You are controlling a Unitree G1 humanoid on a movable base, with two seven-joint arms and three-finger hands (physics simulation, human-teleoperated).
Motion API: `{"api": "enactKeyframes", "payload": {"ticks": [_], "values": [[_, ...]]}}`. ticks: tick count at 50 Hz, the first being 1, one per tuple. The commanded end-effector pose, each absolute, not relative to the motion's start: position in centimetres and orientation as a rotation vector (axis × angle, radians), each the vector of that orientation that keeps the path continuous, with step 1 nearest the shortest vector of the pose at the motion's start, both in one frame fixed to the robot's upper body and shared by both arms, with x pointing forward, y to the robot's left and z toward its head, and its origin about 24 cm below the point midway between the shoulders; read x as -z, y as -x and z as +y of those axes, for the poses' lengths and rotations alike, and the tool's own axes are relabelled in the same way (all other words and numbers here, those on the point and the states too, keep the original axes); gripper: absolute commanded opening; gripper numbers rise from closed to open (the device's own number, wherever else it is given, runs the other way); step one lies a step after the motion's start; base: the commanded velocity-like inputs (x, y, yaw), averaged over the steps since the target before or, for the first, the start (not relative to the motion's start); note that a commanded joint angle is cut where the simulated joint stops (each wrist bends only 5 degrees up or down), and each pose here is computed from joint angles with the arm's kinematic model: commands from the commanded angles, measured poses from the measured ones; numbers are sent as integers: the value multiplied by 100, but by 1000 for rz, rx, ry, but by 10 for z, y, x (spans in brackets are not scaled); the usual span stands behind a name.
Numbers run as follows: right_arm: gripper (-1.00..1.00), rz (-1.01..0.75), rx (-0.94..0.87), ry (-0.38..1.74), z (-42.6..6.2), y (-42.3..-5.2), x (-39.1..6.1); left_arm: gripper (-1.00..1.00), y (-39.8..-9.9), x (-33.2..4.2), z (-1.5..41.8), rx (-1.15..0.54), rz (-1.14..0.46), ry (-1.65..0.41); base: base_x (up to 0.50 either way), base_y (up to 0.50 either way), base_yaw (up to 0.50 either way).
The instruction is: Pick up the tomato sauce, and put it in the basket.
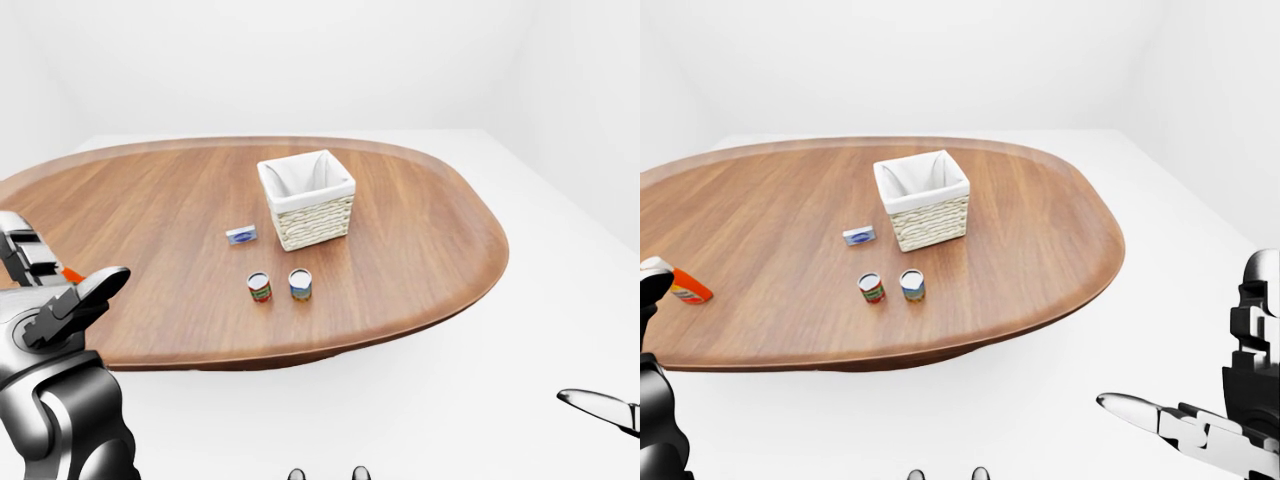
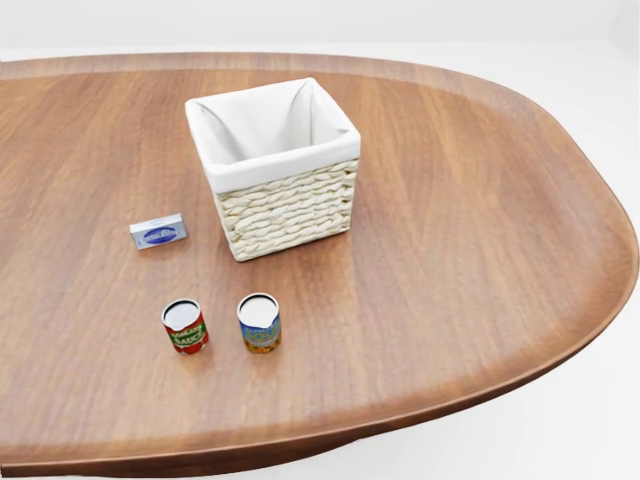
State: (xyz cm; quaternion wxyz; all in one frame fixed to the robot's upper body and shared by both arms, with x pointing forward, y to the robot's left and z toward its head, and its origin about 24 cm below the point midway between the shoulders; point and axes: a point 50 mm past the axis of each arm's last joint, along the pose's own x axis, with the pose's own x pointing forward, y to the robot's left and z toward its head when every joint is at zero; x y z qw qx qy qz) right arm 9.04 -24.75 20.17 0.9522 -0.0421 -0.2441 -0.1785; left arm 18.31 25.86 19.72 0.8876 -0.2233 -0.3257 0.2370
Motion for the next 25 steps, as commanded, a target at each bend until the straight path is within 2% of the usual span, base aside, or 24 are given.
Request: {"api": "enactKeyframes", "payload": {"ticks": [1,25], "values": [[100,-496,362,87,-248,-91,-202,100,-184,-196,258,-491,-673,462,32,0,0],[100,-494,362,86,-247,-90,-201,100,-184,-196,258,-492,-670,461,32,0,0]]}}
